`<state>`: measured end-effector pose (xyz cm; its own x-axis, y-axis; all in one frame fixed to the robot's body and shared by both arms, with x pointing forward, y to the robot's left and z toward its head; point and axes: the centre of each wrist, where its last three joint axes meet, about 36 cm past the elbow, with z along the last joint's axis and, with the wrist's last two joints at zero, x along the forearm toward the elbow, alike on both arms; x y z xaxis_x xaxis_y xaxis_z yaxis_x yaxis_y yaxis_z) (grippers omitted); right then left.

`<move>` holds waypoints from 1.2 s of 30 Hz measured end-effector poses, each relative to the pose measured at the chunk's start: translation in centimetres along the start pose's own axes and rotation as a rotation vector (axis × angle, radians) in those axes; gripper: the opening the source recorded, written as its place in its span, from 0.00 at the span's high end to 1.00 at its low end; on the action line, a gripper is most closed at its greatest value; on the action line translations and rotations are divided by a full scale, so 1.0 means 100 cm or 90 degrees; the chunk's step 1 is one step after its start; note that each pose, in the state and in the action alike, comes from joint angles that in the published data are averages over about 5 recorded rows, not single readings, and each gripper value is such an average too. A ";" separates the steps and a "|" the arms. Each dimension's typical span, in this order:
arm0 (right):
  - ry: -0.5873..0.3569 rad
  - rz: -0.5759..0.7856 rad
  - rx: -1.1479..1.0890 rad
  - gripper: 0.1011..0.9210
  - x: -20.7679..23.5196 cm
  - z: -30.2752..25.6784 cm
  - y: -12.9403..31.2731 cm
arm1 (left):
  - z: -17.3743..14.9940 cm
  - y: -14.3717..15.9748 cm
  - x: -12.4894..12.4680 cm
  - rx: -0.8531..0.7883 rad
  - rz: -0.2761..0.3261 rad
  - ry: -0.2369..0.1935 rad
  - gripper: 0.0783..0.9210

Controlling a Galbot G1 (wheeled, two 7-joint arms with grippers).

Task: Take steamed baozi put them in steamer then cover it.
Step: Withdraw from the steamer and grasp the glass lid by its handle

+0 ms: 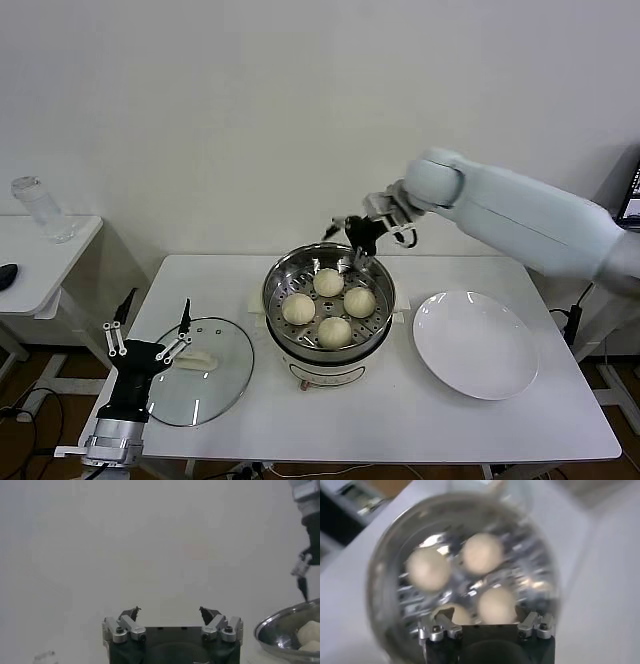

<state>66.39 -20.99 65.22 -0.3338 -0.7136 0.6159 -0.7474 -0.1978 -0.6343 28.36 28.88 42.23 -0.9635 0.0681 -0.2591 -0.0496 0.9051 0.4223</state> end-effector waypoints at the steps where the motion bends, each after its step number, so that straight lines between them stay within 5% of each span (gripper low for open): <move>1: -0.020 0.051 -0.009 0.12 0.003 0.004 0.007 | 0.000 0.000 0.000 -0.008 0.001 -0.001 0.12; 9: -0.160 0.444 -0.127 0.12 0.003 0.034 0.066 | 0.001 0.000 -0.004 -0.086 -0.001 -0.015 0.12; 16: -0.227 0.681 -0.257 0.12 -0.007 0.060 0.130 | 0.007 0.007 -0.004 -0.162 0.000 -0.011 0.12; 26: -0.228 0.867 -0.437 0.12 -0.026 0.086 0.243 | 0.033 0.020 0.005 -0.315 0.030 0.017 0.12; 36: -0.176 0.959 -0.556 0.12 -0.027 0.095 0.345 | 0.068 0.025 0.023 -0.501 0.112 0.076 0.12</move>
<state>46.95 -32.24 37.23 -0.9310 -0.0212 -0.3643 -0.0014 0.9985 -0.0546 27.78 34.12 36.75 -0.9937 0.0969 -0.0565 -0.0224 0.3221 0.9464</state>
